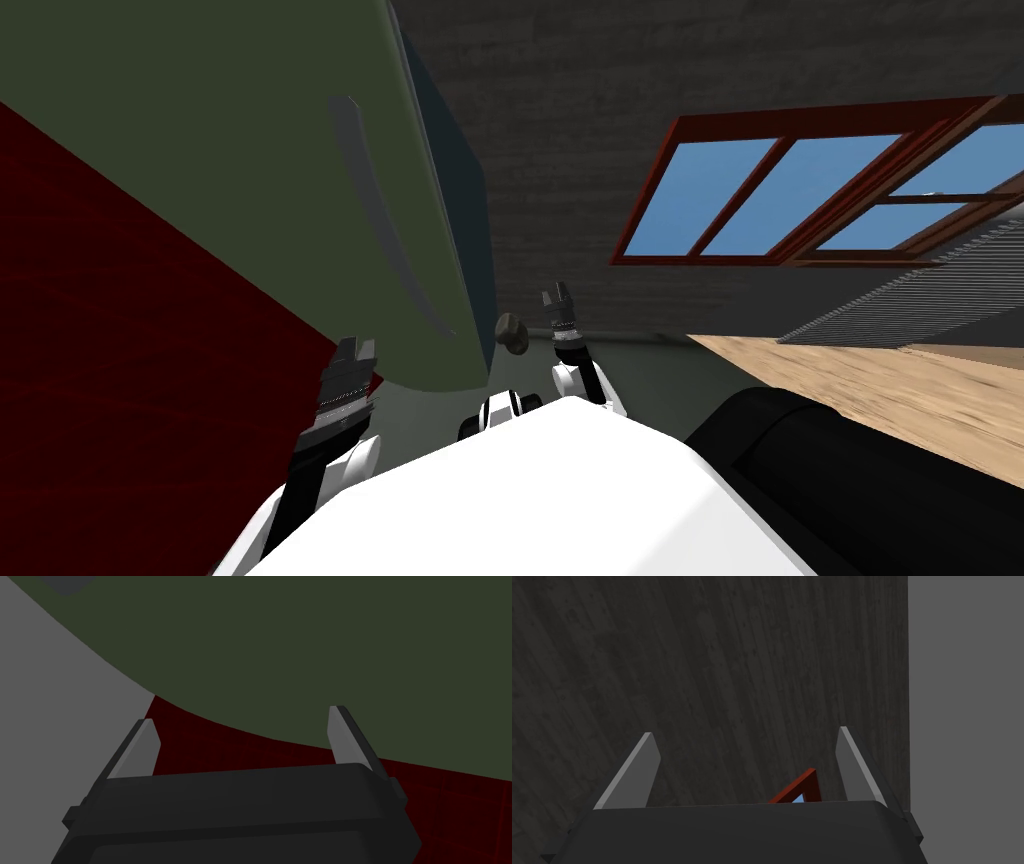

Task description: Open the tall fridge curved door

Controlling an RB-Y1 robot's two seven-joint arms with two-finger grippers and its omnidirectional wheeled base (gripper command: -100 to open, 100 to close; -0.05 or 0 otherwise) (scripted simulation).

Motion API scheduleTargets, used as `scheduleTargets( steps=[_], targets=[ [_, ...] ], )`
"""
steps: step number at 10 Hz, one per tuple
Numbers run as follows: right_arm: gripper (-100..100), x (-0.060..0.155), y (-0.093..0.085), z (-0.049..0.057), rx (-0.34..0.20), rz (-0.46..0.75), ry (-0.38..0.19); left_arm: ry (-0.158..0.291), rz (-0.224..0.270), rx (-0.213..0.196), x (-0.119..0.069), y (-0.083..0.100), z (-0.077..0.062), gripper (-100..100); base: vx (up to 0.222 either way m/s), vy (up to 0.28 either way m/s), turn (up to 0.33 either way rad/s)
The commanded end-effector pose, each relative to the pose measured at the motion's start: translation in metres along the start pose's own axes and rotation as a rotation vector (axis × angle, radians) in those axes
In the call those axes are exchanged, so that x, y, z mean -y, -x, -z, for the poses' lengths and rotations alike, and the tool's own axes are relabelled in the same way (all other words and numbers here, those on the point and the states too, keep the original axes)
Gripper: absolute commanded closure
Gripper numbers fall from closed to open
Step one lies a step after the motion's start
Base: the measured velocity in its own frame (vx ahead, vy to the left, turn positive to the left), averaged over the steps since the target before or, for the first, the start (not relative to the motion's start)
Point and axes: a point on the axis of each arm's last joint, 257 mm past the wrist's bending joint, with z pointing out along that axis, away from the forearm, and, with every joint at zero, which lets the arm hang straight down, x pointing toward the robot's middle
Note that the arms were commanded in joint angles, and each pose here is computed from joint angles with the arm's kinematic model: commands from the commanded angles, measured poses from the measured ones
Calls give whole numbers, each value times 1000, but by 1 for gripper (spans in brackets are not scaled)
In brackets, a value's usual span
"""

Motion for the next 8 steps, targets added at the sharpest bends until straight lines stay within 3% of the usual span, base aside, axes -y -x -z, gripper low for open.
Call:
scheduleTargets(
  steps=[1,8],
  targets=[
    [0,0,0,0,0,0,0,31,-30,5,-21,6,11,-100,57,-96,33],
    [0,0,0,0,0,0,0,104,-110,26,-70,22,37,-100,67,-105,41]
  ],
)
